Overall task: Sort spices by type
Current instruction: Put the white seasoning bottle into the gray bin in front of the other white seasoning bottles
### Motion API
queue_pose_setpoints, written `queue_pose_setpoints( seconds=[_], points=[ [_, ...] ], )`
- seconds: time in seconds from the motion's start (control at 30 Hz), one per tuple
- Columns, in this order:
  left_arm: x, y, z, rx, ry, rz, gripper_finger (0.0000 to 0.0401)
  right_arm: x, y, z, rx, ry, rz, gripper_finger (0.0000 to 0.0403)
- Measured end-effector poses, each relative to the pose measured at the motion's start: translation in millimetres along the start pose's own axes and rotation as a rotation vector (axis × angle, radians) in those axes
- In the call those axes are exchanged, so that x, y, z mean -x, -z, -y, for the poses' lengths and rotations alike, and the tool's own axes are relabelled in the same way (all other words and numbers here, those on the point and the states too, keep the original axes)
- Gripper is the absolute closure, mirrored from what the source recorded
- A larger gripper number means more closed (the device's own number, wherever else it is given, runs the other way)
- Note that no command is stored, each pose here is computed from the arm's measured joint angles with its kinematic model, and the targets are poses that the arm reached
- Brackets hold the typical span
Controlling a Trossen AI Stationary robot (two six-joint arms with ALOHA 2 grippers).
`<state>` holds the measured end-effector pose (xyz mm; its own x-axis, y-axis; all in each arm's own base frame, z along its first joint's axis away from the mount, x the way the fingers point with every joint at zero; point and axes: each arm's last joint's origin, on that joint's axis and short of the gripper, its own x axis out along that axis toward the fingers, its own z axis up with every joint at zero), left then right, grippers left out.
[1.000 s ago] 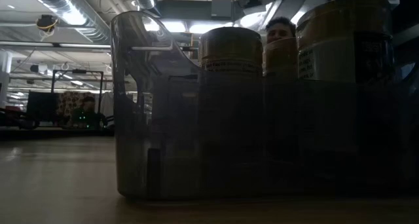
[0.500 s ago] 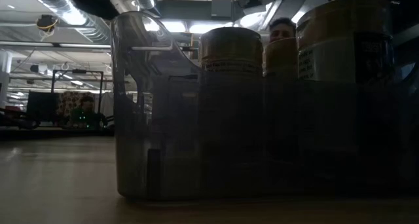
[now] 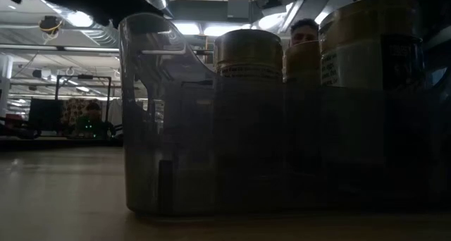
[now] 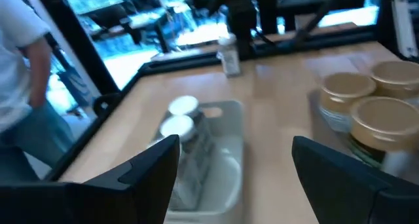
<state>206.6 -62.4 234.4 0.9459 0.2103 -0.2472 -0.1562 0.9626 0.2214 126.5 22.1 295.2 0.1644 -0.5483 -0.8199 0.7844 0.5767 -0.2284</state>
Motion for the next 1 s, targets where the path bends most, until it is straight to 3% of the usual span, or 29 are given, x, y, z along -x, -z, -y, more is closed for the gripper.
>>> queue_pose_setpoints(
  seconds=[0.13, 0.27, 0.5, 1.0],
  points=[
    [-5, 2, -10, -0.006, -0.046, 0.03, 0.0121, -12, 2, 2, 0.031, 0.045, -0.057, 0.0045],
    [-8, 1, -17, -0.014, -0.074, 0.037, 0.0121, -26, 5, 5, 0.02, 0.078, -0.163, 0.0015],
    [-10, -2, -18, -0.022, 0.024, 0.079, 0.0121, -36, 1, 10, -0.073, 0.069, -0.337, 0.002],
    [-9, -1, -18, -0.052, 0.03, 0.068, 0.0121, -43, 0, 7, -0.206, 0.021, -0.401, 0.0024]
  ],
)
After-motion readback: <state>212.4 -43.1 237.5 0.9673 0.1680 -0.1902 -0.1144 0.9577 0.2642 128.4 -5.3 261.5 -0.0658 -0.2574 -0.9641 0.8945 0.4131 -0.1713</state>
